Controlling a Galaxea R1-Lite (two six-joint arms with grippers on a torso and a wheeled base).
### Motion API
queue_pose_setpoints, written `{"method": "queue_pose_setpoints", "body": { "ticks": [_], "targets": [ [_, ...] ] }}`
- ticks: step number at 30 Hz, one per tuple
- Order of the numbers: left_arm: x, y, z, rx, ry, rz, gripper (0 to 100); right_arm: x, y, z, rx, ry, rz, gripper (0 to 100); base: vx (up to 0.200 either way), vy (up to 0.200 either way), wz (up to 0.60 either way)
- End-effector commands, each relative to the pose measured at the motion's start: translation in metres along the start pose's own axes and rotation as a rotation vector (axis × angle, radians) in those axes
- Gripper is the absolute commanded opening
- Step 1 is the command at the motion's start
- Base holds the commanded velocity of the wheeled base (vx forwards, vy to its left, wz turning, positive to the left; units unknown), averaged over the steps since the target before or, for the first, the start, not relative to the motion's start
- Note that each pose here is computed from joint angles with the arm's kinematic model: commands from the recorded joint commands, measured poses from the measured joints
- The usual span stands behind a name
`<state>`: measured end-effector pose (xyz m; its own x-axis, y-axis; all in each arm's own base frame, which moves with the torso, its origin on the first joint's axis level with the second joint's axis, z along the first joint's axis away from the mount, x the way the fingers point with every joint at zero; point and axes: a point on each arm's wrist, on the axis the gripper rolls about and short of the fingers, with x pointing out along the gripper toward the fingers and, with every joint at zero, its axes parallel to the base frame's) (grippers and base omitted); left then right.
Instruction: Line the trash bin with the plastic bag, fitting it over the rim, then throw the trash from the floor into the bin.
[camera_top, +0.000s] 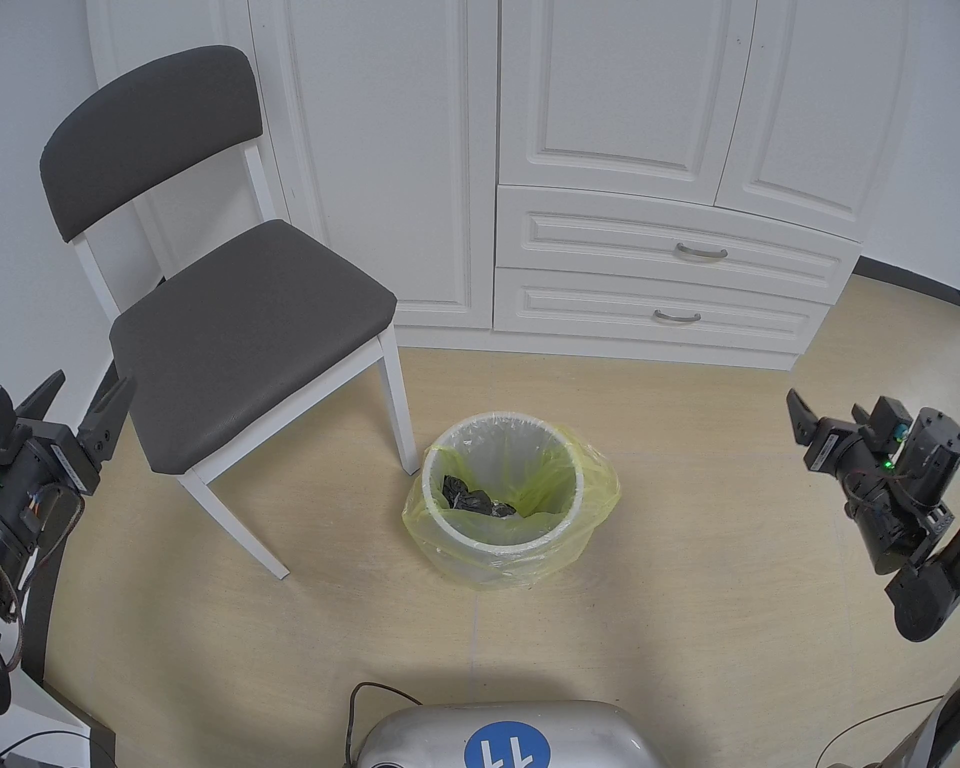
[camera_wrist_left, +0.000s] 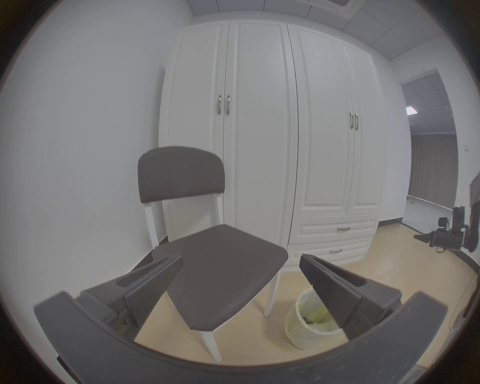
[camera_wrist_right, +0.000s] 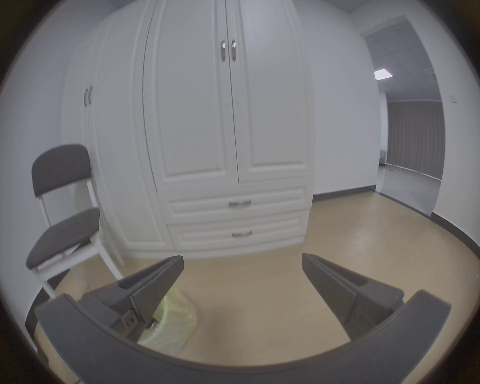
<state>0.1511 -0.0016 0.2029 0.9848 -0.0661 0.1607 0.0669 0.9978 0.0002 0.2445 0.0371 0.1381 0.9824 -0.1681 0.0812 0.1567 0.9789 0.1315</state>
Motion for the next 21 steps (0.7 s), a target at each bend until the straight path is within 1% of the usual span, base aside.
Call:
{"method": "queue_pose_setpoints", "body": {
  "ticks": [1,2,3,4,5,6,7,11,12,13,14,16,21],
  "targets": [
    [-0.020,-0.002,0.024,-0.008,-0.136,-0.004,100,-0.024,-0.002,0.049,0.046,-0.196,0.000,100,0.000,0.000,0.00],
    [-0.020,-0.002,0.025,-0.011,-0.143,-0.004,100,-0.026,-0.003,0.051,0.044,-0.202,-0.003,100,0.000,0.000,0.00],
    [-0.023,-0.001,0.041,-0.043,-0.206,0.002,100,-0.034,-0.006,0.060,0.037,-0.238,-0.009,100,0.000,0.000,0.00],
    [-0.023,-0.001,0.041,-0.043,-0.206,0.002,100,-0.034,-0.006,0.060,0.037,-0.238,-0.009,100,0.000,0.000,0.00],
    [-0.029,-0.001,0.057,-0.094,-0.274,-0.005,100,-0.043,-0.010,0.071,0.043,-0.284,-0.015,100,0.000,0.000,0.00],
    [-0.030,-0.001,0.059,-0.100,-0.283,-0.007,100,-0.045,-0.011,0.073,0.044,-0.293,-0.016,100,0.000,0.000,0.00],
    [-0.033,-0.001,0.070,-0.108,-0.315,-0.003,100,-0.054,-0.015,0.080,0.026,-0.301,-0.028,100,0.000,0.000,0.00],
    [-0.047,0.000,0.085,-0.096,-0.300,0.023,100,-0.074,-0.022,0.099,-0.019,-0.303,-0.073,100,0.000,0.000,0.00],
    [-0.053,0.000,0.091,-0.098,-0.278,0.023,100,-0.077,-0.025,0.109,-0.024,-0.311,-0.104,100,0.000,0.000,0.00],
    [-0.053,0.000,0.091,-0.098,-0.275,0.024,100,-0.077,-0.025,0.110,-0.024,-0.311,-0.109,100,0.000,0.000,0.00],
    [-0.060,-0.001,0.098,-0.100,-0.257,0.025,100,-0.082,-0.028,0.119,-0.020,-0.318,-0.140,100,0.000,0.000,0.00],
    [-0.069,-0.002,0.106,-0.104,-0.236,0.030,100,-0.092,-0.030,0.129,-0.017,-0.320,-0.167,100,0.000,0.000,0.00],
    [-0.084,-0.004,0.111,-0.105,-0.227,0.032,100,-0.112,-0.036,0.140,-0.009,-0.330,-0.176,100,0.000,0.000,0.00]
  ]
}}
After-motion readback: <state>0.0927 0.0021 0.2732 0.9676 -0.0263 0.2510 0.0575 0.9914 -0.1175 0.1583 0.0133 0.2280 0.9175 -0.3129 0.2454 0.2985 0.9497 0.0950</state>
